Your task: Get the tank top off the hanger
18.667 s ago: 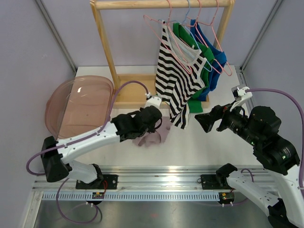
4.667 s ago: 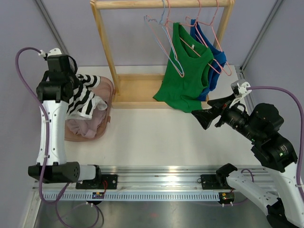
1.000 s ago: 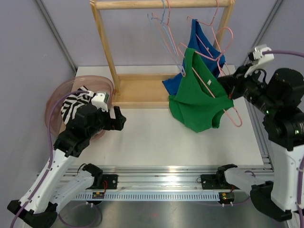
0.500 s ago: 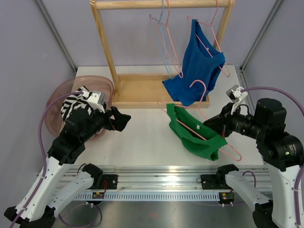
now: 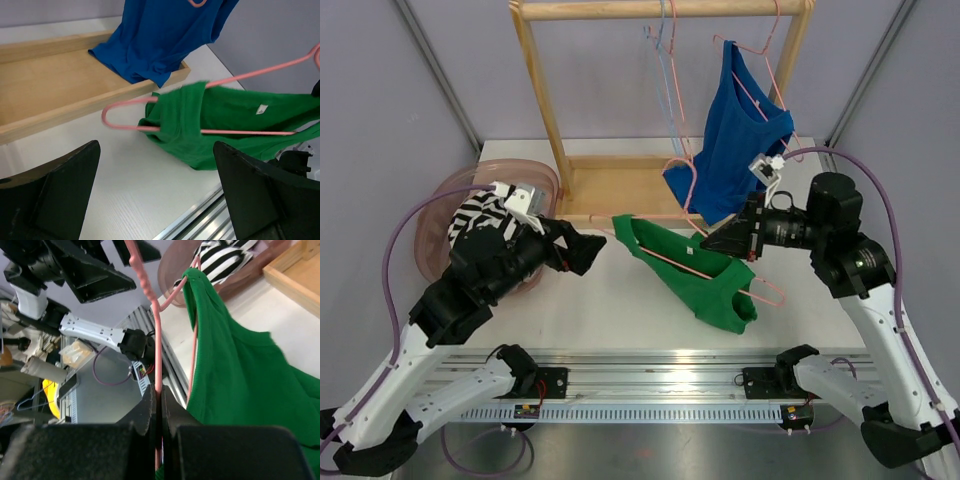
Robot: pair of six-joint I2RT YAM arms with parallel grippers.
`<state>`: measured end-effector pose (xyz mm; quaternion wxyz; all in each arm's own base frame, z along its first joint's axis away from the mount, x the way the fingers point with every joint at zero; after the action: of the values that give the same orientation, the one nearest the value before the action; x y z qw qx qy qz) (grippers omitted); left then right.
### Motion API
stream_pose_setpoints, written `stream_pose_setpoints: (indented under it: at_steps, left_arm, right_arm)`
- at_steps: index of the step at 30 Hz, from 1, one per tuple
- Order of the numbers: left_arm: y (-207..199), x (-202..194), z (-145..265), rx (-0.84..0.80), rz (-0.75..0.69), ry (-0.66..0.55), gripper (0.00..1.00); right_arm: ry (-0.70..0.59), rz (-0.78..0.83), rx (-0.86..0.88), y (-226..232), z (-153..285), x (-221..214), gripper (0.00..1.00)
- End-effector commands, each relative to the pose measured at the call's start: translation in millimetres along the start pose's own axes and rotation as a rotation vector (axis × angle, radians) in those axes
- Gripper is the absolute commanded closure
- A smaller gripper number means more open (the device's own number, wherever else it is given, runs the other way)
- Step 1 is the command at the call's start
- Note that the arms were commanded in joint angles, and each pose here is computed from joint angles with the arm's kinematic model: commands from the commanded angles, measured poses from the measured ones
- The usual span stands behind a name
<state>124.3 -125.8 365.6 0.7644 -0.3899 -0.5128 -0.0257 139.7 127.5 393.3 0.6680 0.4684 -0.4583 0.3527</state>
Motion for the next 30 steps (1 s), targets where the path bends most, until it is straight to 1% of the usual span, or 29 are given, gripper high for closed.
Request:
stream_pose_setpoints:
  at_steps: [1, 3, 4, 5, 8, 10, 15, 16, 18, 22, 26, 30]
  left_arm:
    - [-12, 23, 4, -0.01, -0.055, -0.103, 0.01]
    - [-16, 26, 5, -0.029, -0.074, -0.12, 0.01]
    - [-14, 28, 6, -0.009, -0.088, -0.14, 0.01]
    - [-15, 32, 7, -0.001, -0.092, -0.154, 0.02]
    - [-9, 34, 9, 0.074, -0.118, -0.155, 0.04]
    - [-7, 35, 12, 0.092, -0.129, -0.161, 0.06]
    - [-5, 31, 15, 0.088, -0.128, -0.161, 0.1]
    - [-4, 30, 14, 0.097, -0.129, -0.159, 0.13]
    - [-2, 28, 13, 0.109, -0.131, -0.158, 0.14]
    - [1, 28, 8, 0.148, -0.126, -0.169, 0.21]
    - [0, 29, -1, 0.158, -0.12, -0.178, 0.26]
    - [2, 28, -10, 0.189, -0.112, -0.178, 0.4]
  right_arm:
    - [-0.065, 0.139, 0.083, 25, -22, 33, 1.0]
    - [-0.044, 0.159, 0.078, 31, -33, 42, 1.0]
    - [-0.015, 0.157, 0.107, 32, -45, 40, 1.0]
    - [-0.013, 0.16, 0.109, 33, -49, 42, 1.0]
    - [-0.035, 0.185, 0.104, 37, -60, 52, 1.0]
    - [-0.041, 0.191, 0.101, 38, -66, 56, 1.0]
    - [-0.064, 0.212, 0.062, 41, -72, 70, 1.0]
    - [-0.066, 0.208, 0.058, 41, -73, 71, 1.0]
    - [-0.082, 0.21, 0.079, 43, -72, 74, 1.0]
    - [-0.101, 0.207, 0.116, 50, -68, 74, 1.0]
    - [-0.095, 0.196, 0.141, 53, -66, 69, 1.0]
    - [-0.102, 0.205, 0.129, 56, -59, 67, 1.0]
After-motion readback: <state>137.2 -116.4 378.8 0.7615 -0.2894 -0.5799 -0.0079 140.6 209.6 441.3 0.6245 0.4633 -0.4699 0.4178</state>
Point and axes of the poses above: each gripper's point midway between its finger pads, its own z axis back along the fingers, its own y axis along the line the jaws close on, x = y × z, the point moved 9 cm from there along z, back along the fingers, and after that the axes turned 15 degrees about z, right-handed, at the moved point
